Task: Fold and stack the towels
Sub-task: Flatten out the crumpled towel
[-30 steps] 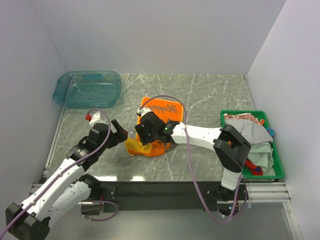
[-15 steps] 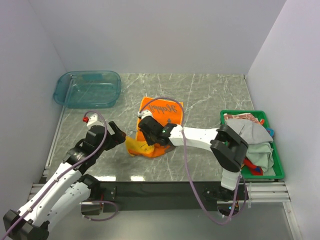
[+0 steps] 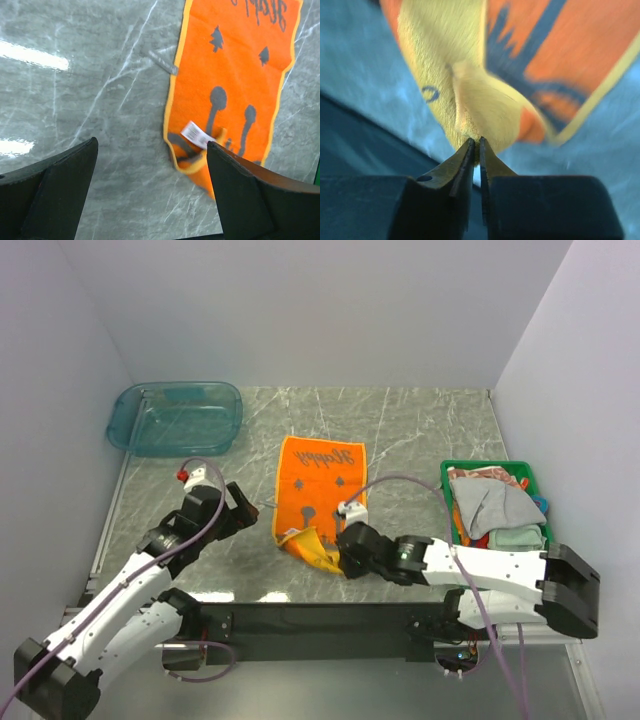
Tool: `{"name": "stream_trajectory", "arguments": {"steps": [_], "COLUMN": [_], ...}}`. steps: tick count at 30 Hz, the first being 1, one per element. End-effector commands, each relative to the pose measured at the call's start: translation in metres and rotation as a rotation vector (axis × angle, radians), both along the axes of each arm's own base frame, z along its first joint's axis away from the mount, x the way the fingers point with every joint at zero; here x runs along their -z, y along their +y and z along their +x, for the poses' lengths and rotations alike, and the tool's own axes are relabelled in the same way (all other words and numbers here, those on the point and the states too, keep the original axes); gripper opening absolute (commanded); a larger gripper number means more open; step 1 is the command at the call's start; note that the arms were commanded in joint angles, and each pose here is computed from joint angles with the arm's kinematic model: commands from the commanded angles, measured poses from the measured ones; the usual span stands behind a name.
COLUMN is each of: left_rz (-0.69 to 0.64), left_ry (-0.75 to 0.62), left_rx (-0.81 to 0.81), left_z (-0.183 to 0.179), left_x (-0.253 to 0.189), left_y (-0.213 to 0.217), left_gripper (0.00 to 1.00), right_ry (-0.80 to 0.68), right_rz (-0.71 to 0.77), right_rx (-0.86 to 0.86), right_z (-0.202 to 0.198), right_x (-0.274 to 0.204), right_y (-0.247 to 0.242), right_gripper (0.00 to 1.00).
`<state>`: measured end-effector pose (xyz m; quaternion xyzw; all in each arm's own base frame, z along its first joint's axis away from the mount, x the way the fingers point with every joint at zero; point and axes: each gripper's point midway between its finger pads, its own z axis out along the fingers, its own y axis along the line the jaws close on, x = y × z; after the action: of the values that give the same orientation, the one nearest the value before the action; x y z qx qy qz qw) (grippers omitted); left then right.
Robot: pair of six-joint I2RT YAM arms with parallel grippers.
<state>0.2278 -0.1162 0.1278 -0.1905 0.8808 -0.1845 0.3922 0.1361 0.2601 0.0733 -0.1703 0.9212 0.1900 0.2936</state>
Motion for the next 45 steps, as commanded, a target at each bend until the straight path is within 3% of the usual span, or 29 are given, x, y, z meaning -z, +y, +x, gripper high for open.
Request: {"name": "stream_trajectory", "arguments": {"steps": [1,5,9,12,17,21,26,36,45], "left_rz": [-0.042,-0.064,-0.062,-0.055,-0.035,-0.022,0.007,0.053,0.065], "left_ry": [-0.061,-0.055,-0.024,0.008,0.004,0.036,0.085,0.161,0.142], "left_rx": [0.053,0.099,0.146,0.174,0.194,0.212,0.193,0.088,0.068], "left_z": [0.015,0.023,0.034,0.048,0.083,0.108,0.131,0.168,0.216], "left_x": [-0.021,-0.019,-0.014,-0.005,-0.007,0.005,0.036,0.087,0.069], "left_y": [-0.017,-0.03,-0.045,-0.058,-0.078,-0.096,-0.106,-0.095,-0.099], "left_gripper": [0.96,0.95,0.95,0.91,0.82,0.7,0.6,0.58,0.66], "right_ry": [0.082,0.101,0.028,-0.063,-0.113,-0.124,-0.062,0.039,0.01], "right_rz": [0.025,-0.033,-0.019,0.032,0.11,0.113,0.075,0.029,-0.017], "right_rx": [-0.009,-0.004,0.033,0.073,0.249,0.271,0.294,0.372,0.436], "right_z": [-0.036,-0.049,-0.036,-0.01,0.067,0.113,0.154,0.213,0.273], "right_x": [0.003,0.01,-0.006,-0.03,-0.04,-0.04,-0.005,0.047,0.031], "right_y": [-0.012,-0.031,-0.039,-0.038,-0.052,-0.04,-0.031,-0.042,-0.058], "right_gripper": [0.18,0.21,0.45,0.52,0.47,0.43,0.39,0.38,0.41]}}
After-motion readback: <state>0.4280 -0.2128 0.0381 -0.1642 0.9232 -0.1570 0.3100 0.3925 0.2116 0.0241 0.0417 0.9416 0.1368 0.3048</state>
